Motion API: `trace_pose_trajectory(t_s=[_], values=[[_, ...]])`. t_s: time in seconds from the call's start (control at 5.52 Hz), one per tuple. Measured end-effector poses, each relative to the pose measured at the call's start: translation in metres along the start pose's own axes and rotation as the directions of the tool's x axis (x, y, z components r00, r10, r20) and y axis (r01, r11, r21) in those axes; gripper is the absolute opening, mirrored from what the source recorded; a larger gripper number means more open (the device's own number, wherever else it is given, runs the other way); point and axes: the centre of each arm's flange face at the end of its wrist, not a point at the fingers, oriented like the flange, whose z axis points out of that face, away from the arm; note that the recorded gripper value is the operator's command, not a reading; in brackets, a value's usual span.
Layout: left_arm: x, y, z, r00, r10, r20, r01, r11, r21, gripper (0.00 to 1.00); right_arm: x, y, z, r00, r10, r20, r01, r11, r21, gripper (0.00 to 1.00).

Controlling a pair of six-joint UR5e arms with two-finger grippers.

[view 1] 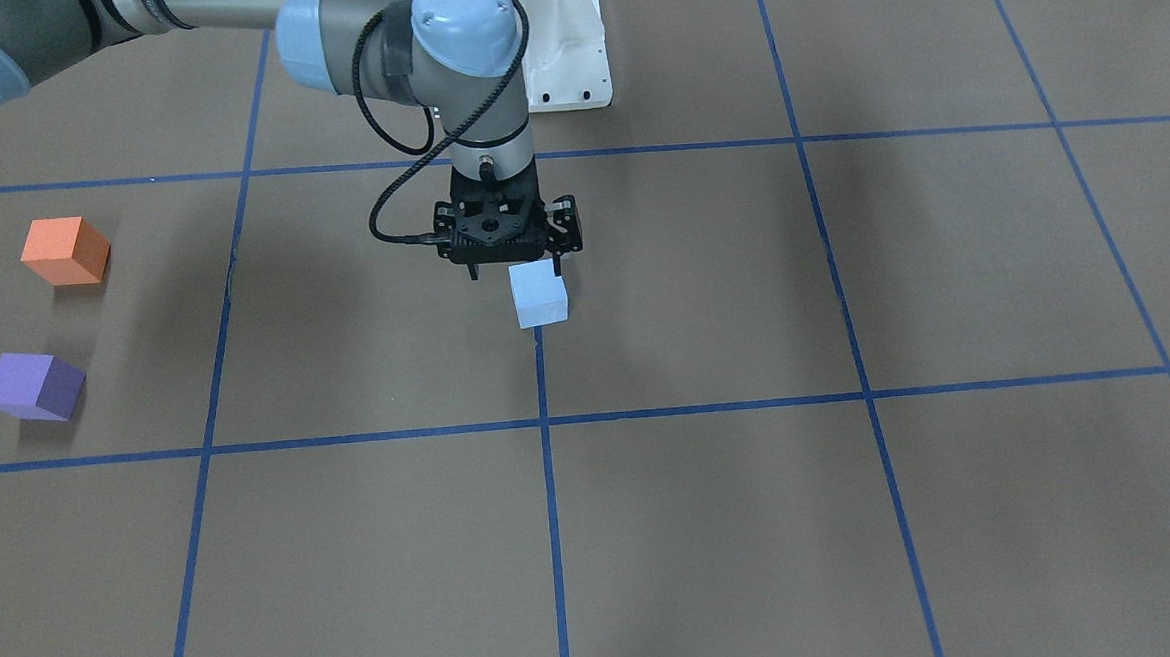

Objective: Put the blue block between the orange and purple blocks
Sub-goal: 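Lower the right gripper onto the light blue cube and close it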

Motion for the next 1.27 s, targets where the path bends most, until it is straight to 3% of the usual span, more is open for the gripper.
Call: trace_pose_trajectory(t_s=[0.72, 0.91, 1.09, 1.27], values=[[0.001, 0.005, 0.003, 1.0, -0.006, -0.03, 0.006, 1.0, 0.009, 1.0, -0.004, 0.035, 0.06, 0.991, -0.135, -0.009, 0.136, 0.991, 0.006, 0.98], [0.001, 0.005, 0.003, 1.0, -0.006, -0.031, 0.007, 1.0, 0.008, 1.0, 0.0, 0.041, 0.069, 0.988, -0.152, -0.022, 0.152, 0.988, 0.009, 0.32], [0.001, 0.005, 0.003, 1.0, -0.006, -0.031, 0.006, 1.0, 0.008, 1.0, 0.0, 0.043, 0.071, 0.987, -0.156, -0.026, 0.157, 0.988, 0.013, 0.0], [0.001, 0.005, 0.003, 1.0, -0.006, -0.031, 0.006, 1.0, 0.008, 1.0, 0.0, 0.041, 0.07, 0.987, -0.157, -0.023, 0.157, 0.987, 0.017, 0.0]])
